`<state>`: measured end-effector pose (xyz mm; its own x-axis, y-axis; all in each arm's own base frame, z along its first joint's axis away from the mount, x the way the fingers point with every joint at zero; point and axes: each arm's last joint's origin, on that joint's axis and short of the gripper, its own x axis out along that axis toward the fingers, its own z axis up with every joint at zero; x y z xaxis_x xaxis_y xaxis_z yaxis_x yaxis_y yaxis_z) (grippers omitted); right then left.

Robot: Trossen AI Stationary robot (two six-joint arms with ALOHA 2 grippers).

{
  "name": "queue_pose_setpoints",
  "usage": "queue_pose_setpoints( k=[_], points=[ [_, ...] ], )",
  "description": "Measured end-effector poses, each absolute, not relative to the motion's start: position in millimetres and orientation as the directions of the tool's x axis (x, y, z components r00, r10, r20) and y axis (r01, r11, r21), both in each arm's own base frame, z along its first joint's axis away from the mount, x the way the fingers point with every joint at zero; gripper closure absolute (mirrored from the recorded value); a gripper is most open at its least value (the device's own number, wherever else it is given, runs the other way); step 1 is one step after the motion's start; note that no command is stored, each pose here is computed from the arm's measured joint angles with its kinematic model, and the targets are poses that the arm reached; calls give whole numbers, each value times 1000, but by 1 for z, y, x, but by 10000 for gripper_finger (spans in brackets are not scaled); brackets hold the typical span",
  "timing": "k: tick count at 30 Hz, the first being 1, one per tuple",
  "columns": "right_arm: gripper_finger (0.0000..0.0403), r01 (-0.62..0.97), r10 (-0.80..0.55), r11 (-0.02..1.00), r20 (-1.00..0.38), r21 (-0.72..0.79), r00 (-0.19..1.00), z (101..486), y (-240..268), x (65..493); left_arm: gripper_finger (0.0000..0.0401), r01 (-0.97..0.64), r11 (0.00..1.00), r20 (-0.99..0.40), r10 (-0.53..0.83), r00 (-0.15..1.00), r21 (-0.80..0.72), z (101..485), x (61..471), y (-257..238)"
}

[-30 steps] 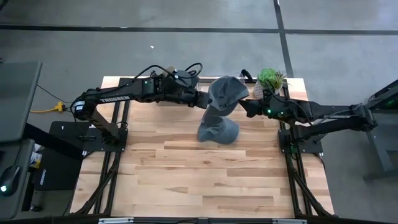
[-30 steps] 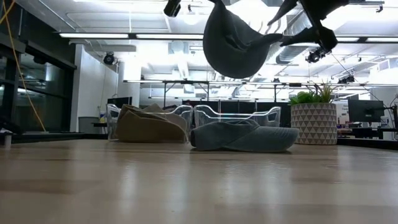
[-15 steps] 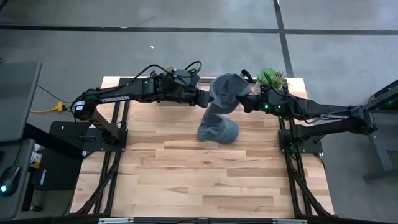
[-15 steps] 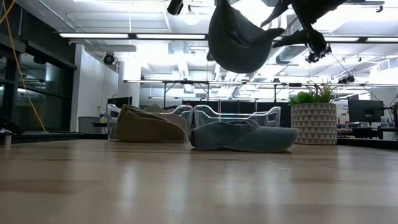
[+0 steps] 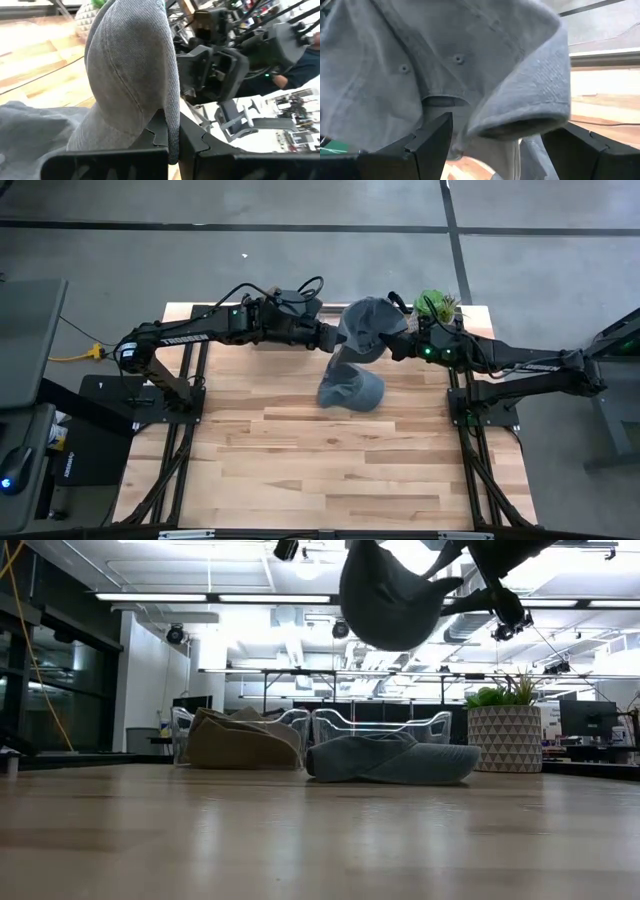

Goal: Pick & Place hat
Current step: Put the bottom blue cap into the right transparent bin

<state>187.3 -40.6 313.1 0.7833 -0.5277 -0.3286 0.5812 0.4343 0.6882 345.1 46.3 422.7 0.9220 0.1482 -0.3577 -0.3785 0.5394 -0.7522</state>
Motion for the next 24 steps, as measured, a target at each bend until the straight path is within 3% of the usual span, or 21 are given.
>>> queue_pose_setpoints(
  k=[10, 24],
  points=[
    [120, 563, -527, 445, -304, 697, 793, 316, -41, 188, 401, -325, 548, -323, 104, 941, -771, 426, 346, 45],
    [205, 545, -499, 470, -300, 695, 813, 316, -40, 189, 401, -320, 550, -321, 98, 942, -772, 426, 347, 45]
  ],
)
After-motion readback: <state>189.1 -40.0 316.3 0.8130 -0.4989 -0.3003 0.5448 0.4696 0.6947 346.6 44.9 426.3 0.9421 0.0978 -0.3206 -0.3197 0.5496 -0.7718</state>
